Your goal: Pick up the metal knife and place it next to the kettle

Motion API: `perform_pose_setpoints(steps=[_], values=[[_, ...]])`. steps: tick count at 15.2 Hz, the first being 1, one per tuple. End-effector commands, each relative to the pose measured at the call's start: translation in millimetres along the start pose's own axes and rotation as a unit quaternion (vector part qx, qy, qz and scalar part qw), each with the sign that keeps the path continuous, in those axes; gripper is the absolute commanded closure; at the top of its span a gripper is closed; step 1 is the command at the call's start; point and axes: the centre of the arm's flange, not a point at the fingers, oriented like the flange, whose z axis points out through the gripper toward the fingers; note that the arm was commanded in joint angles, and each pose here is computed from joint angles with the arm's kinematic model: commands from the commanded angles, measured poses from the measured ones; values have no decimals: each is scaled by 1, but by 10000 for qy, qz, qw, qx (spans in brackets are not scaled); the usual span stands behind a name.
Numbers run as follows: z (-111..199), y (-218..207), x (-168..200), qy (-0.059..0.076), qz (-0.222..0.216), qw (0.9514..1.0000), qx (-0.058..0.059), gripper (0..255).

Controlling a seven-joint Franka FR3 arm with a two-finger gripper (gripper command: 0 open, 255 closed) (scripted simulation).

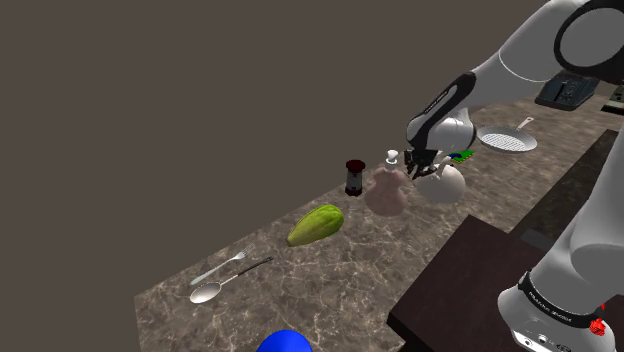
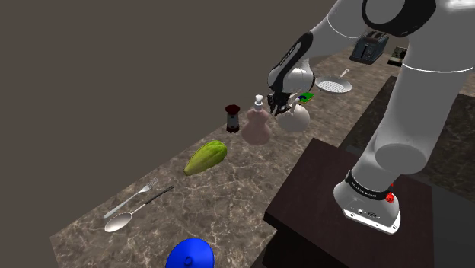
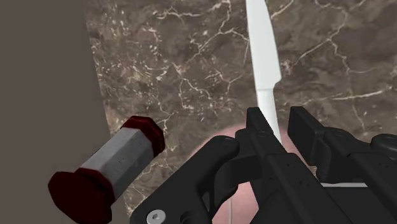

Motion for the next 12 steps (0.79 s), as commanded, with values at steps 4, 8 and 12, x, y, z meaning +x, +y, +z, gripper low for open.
perform_pose_setpoints(steps=[4,8,12], values=[[26,-6,0,0,2,10000,-2,255],[47,-11,0,0,2,10000,-2,255],[67,-15,0,0,2,10000,-2,255]])
